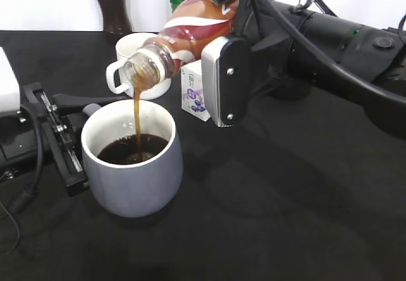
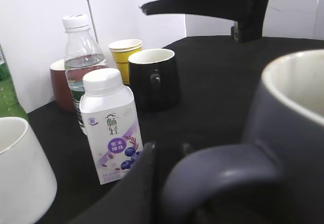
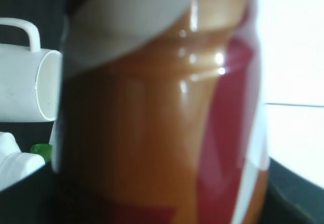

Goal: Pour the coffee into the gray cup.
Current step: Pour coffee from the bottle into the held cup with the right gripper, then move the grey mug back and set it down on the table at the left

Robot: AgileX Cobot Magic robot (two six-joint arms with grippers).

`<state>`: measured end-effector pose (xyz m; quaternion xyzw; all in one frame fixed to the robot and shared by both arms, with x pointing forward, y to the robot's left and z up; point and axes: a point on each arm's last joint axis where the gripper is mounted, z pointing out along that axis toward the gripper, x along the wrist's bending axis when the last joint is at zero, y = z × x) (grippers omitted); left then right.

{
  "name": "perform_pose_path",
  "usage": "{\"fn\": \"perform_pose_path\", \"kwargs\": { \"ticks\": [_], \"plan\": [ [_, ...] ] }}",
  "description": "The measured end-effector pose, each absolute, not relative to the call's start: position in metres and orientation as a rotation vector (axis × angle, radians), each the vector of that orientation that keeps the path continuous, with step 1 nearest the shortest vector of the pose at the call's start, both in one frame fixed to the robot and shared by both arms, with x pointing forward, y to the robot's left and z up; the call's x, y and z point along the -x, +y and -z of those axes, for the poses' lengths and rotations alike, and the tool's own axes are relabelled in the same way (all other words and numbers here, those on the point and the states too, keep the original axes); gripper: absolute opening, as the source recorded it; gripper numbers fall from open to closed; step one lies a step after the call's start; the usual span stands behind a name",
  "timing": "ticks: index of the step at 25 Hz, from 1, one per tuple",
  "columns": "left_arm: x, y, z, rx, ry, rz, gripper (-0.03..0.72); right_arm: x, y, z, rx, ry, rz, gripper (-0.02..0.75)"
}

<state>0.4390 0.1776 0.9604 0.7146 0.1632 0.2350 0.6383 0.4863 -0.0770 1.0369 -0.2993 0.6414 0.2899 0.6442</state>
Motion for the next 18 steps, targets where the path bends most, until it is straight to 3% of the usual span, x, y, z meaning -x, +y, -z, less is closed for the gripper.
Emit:
{"fn": "perform_pose_path", "kwargs": {
  "ticks": [11, 18],
  "plan": [
    [-0.4421, 0.1797, -0.9616, -1.609, 0.416, -0.559, 0.081, -0.4864, -0.0771, -1.0369, 0.456, 1.581, -0.897, 0.532],
    [-0.4466, 0.1831, -0.9629, -1.578, 0.482, -0.59, 0.081, -0.4874, -0.0784, -1.0294, -0.376, 1.876, -1.515, 0.532]
  ]
}}
